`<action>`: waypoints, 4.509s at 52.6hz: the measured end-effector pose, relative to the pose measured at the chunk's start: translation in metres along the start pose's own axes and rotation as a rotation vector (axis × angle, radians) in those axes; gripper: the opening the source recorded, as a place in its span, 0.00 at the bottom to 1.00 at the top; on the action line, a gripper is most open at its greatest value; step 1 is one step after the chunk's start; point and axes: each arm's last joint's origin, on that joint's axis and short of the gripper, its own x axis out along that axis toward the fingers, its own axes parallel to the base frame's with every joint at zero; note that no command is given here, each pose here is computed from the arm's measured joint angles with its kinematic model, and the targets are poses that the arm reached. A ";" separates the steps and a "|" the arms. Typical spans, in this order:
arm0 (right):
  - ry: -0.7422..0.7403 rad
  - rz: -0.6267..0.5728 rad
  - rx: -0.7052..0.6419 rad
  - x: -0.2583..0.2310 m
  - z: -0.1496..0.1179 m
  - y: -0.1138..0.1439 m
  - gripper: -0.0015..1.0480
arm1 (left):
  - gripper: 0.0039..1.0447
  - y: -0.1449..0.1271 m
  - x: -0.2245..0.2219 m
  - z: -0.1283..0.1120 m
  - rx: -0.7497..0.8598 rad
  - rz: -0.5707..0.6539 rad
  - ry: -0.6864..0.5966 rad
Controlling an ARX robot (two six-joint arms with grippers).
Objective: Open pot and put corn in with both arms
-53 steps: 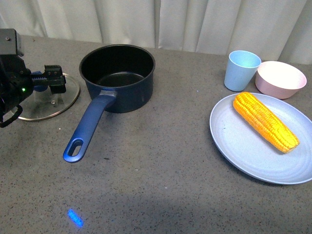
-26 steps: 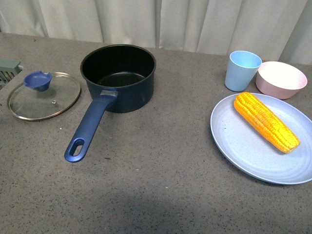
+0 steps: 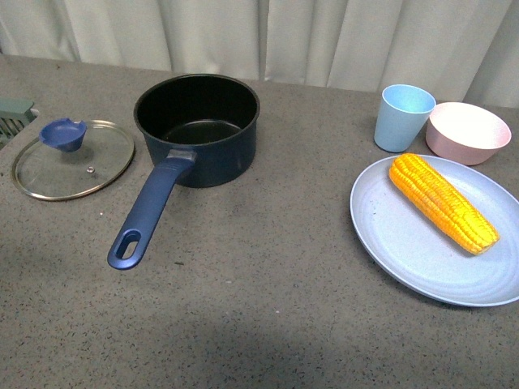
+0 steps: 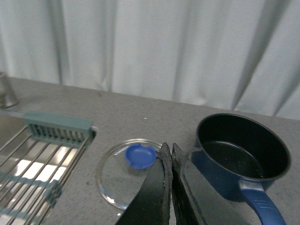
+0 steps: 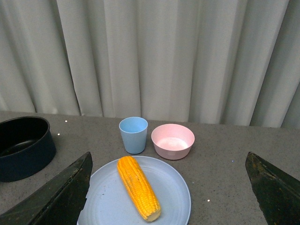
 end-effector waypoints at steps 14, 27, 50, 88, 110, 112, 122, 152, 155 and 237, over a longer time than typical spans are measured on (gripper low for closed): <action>0.000 0.000 0.000 0.000 0.000 0.000 0.91 | 0.03 -0.004 -0.035 0.013 0.000 -0.024 -0.006; 0.000 0.000 0.000 0.000 0.000 0.000 0.91 | 0.03 -0.004 -0.051 0.013 0.000 -0.024 -0.008; 0.000 0.000 0.000 0.000 0.000 0.000 0.91 | 0.03 -0.003 -0.072 0.022 0.000 -0.024 -0.033; 0.000 0.000 0.000 0.000 0.000 0.000 0.91 | 0.03 -0.002 -0.103 0.019 0.001 -0.024 -0.020; 0.113 -0.090 -0.163 0.005 -0.005 0.000 0.91 | 0.52 -0.002 -0.105 0.020 0.000 -0.025 -0.036; 0.132 -0.065 -0.188 0.011 -0.005 0.001 0.91 | 0.61 -0.002 -0.105 0.020 0.000 -0.025 -0.036; 0.209 -0.046 -0.173 0.063 0.006 0.001 0.91 | 0.93 -0.003 -0.105 0.020 0.000 -0.025 -0.036; 0.851 0.025 -0.066 0.226 -0.080 0.033 0.91 | 0.94 -0.003 -0.105 0.020 0.000 -0.025 -0.036; 0.888 0.027 -0.064 0.234 -0.085 0.035 0.91 | 0.94 -0.003 -0.105 0.020 0.000 -0.025 -0.036; 0.765 0.489 0.064 0.301 0.003 0.196 0.13 | 0.94 -0.002 -0.105 0.020 0.000 -0.025 -0.036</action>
